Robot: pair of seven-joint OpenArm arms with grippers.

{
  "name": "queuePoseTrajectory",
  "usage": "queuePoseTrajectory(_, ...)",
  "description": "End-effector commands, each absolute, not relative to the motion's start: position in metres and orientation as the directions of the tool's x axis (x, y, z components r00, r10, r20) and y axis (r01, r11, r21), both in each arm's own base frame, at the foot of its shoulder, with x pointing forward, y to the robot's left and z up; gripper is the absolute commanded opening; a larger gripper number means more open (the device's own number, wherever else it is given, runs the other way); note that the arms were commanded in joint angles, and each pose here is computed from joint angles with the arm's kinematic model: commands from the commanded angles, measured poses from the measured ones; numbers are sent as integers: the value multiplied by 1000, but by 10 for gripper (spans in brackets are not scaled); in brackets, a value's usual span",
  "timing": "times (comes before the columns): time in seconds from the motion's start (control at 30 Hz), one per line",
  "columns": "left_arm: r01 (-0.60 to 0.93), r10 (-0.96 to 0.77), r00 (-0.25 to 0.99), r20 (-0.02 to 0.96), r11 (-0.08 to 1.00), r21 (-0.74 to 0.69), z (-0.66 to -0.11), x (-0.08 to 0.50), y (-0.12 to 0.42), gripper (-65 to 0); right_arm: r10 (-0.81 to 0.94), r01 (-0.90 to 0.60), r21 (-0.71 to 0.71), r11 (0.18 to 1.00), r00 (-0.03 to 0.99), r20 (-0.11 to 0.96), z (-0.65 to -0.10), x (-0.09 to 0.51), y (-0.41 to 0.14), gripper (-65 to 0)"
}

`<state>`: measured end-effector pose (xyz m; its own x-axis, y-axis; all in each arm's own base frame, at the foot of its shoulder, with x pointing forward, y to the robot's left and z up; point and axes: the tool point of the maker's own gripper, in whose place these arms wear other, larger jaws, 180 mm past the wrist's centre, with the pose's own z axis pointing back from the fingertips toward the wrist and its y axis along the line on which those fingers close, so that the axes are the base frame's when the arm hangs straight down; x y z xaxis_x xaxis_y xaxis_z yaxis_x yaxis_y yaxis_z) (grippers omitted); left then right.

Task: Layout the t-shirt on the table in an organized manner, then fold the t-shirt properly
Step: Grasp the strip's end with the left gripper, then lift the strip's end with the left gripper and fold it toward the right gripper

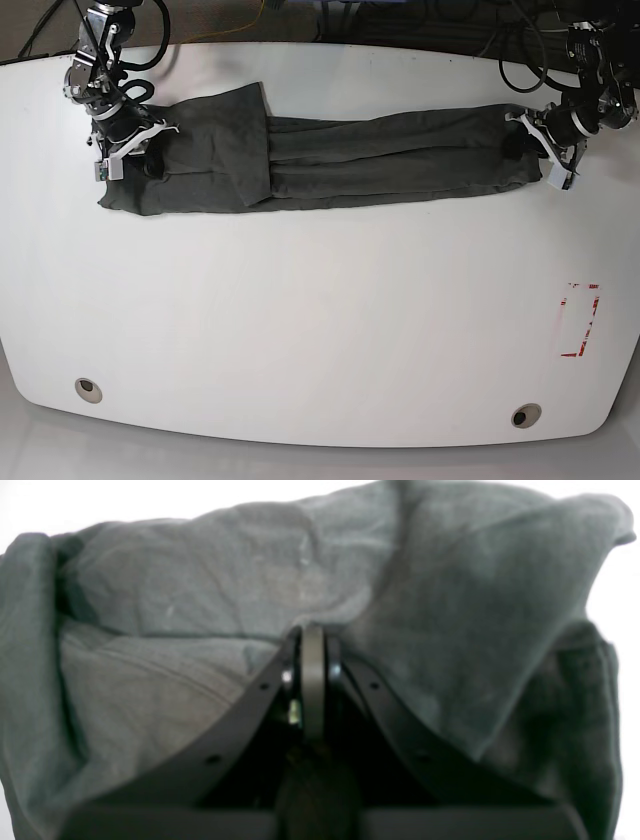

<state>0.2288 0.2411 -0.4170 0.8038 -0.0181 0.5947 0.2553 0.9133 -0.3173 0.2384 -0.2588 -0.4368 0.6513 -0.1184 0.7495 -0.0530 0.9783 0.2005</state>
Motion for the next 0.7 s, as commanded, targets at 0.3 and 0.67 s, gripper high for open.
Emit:
queuePoseTrajectory(0.3, 327, -74, 725, 685, 912, -247, -381, 260, 239, -627, -65, -45, 147, 988, 746, 663, -458, 217, -266, -650)
queuePoseTrajectory(0.67, 510, -211, 658, 723, 831, -221, -364, 266, 179, -627, -65, -45, 147, 988, 747, 662, -458, 216, -266, -650)
